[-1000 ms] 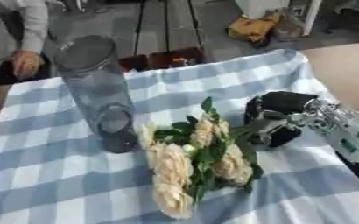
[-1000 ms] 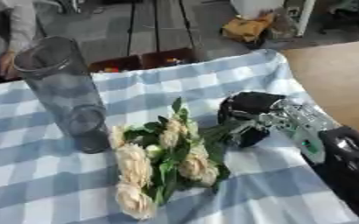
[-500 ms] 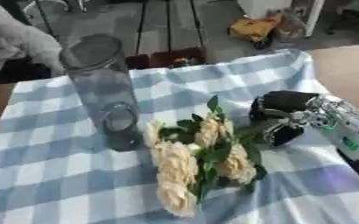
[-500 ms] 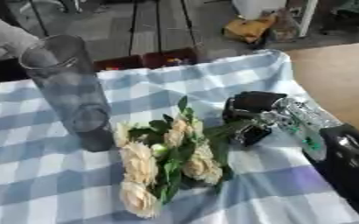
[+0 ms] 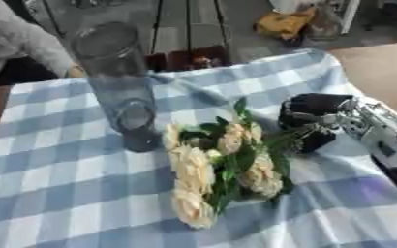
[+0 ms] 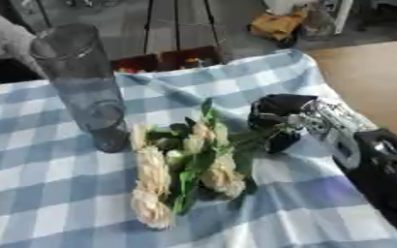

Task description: Arrange flowers into the vase.

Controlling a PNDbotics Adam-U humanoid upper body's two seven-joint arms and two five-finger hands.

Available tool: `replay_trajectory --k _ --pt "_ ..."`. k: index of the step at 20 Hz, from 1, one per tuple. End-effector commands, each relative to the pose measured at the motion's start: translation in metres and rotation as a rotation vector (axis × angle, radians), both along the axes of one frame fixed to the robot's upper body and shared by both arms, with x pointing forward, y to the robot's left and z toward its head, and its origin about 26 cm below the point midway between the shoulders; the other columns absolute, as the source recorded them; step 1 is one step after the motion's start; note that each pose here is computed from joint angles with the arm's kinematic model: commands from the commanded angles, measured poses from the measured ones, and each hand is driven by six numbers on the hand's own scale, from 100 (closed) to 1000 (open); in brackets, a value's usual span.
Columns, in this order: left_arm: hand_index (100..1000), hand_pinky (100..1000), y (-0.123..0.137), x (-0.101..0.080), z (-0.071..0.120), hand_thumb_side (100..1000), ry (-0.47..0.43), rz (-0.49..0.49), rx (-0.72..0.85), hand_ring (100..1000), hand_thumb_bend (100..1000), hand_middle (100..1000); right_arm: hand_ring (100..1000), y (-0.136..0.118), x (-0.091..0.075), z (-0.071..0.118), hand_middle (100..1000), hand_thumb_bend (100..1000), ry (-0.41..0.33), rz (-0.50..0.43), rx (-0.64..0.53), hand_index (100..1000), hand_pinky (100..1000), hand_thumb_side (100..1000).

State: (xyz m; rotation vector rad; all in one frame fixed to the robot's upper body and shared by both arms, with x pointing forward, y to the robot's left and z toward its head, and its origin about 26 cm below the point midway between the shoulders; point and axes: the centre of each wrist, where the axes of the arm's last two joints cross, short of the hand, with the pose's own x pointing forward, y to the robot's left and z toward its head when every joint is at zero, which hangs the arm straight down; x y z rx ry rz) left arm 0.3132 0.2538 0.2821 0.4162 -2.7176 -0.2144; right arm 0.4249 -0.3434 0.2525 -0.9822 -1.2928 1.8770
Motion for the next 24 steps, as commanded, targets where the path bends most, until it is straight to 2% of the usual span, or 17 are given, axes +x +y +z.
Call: replay_trajectory --k 1,6,8,10,14,15,17,24 --pt "1000 684 0.001 -0.004 0.008 1000 -0.031 -0.001 0.014 999 100 989 210 -0.004 0.000 0.012 130 100 -0.028 -0.018 -0.004 169 441 343" --pt "1000 685 0.002 -0.004 0.008 1000 -0.030 0.002 0.017 998 100 989 152 -0.004 0.000 0.013 100 100 -0.035 -0.018 0.020 109 385 344" --pt "1000 685 0.002 -0.005 0.008 1000 -0.030 0.002 0.018 998 100 988 124 -0.003 -0.001 0.016 100 100 -0.037 -0.011 0.027 100 355 360" --pt "1000 684 0.002 -0.005 0.008 1000 -0.028 0.001 0.020 998 100 988 100 -0.002 -0.002 0.019 100 100 -0.047 -0.007 0.037 100 315 412" --pt "1000 684 0.002 -0.004 0.008 1000 -0.027 0.001 0.023 998 100 988 100 -0.001 -0.003 0.020 100 100 -0.054 -0.007 0.045 100 315 412" --pt "1000 684 0.002 -0.004 0.008 1000 -0.027 0.002 0.023 997 100 987 100 -0.001 -0.003 0.021 100 157 -0.058 -0.006 0.047 100 197 484" --pt "1000 685 0.002 -0.005 0.008 1000 -0.025 0.005 0.025 996 100 987 100 0.001 -0.006 0.032 100 110 -0.103 0.012 0.074 100 162 508" --pt "1000 685 0.003 -0.005 0.008 1000 -0.024 0.007 0.032 996 100 986 100 0.003 -0.014 0.039 100 100 -0.208 0.037 0.148 100 129 529"
